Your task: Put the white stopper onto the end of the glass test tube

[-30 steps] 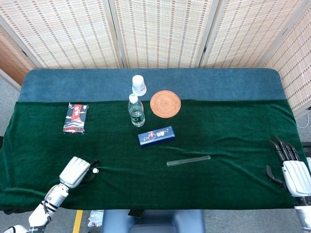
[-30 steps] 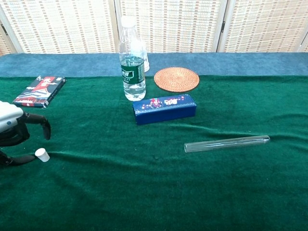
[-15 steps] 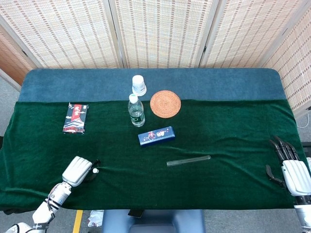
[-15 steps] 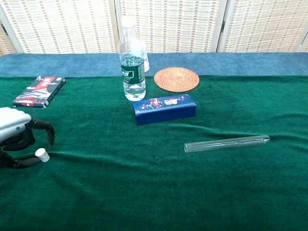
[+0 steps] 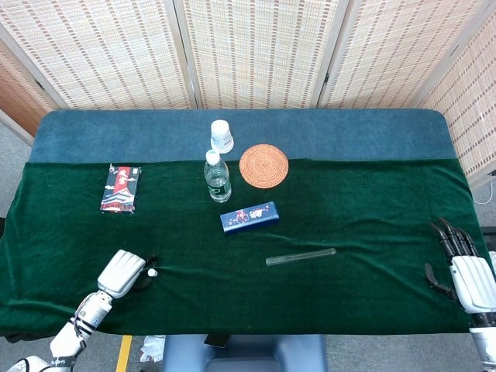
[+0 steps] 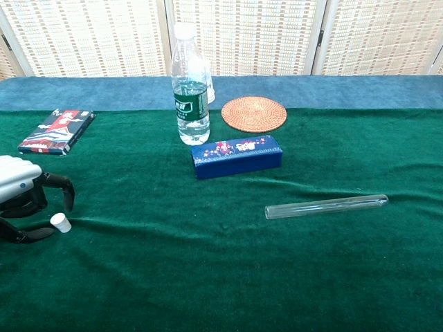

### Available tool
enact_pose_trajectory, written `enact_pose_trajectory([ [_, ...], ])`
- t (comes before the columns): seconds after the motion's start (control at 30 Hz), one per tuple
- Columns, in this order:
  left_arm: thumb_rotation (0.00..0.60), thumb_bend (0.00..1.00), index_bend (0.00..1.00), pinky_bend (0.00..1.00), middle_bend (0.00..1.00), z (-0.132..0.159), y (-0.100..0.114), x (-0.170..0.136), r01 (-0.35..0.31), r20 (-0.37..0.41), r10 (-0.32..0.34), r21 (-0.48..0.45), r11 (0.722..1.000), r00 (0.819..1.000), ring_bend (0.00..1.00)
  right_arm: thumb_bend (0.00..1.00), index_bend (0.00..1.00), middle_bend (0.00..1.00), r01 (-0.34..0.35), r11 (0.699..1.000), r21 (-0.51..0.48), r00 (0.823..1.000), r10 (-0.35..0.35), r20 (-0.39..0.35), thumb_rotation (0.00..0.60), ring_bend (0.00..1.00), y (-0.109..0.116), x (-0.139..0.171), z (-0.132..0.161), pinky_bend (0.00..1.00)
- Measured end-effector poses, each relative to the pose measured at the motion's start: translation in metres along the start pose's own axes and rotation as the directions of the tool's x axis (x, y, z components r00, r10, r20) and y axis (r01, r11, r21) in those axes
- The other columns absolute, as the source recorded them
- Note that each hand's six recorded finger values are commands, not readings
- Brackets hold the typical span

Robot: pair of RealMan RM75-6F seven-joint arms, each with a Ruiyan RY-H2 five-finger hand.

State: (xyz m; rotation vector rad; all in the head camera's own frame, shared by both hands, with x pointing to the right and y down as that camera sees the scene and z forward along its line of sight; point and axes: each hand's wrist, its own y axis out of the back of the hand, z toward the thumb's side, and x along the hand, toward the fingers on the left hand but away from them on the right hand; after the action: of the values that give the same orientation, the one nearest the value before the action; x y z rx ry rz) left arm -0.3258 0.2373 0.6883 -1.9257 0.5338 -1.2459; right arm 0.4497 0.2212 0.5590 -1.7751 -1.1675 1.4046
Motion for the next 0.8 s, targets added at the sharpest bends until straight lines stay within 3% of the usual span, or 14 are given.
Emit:
enact_pose_trajectory([
  [0.8, 0.6, 0.46, 0.52, 0.84, 0.99, -0.0018, -0.002, -0.0005, 0.015, -0.005, -0.015, -0.004, 1.0, 1.0, 0.92, 0.57, 0.0, 0.0, 0.0, 1.0, 0.002, 1.0, 0.0, 0.001, 0.6, 0.0, -0.0004, 0.0011, 0.0015, 0.0],
])
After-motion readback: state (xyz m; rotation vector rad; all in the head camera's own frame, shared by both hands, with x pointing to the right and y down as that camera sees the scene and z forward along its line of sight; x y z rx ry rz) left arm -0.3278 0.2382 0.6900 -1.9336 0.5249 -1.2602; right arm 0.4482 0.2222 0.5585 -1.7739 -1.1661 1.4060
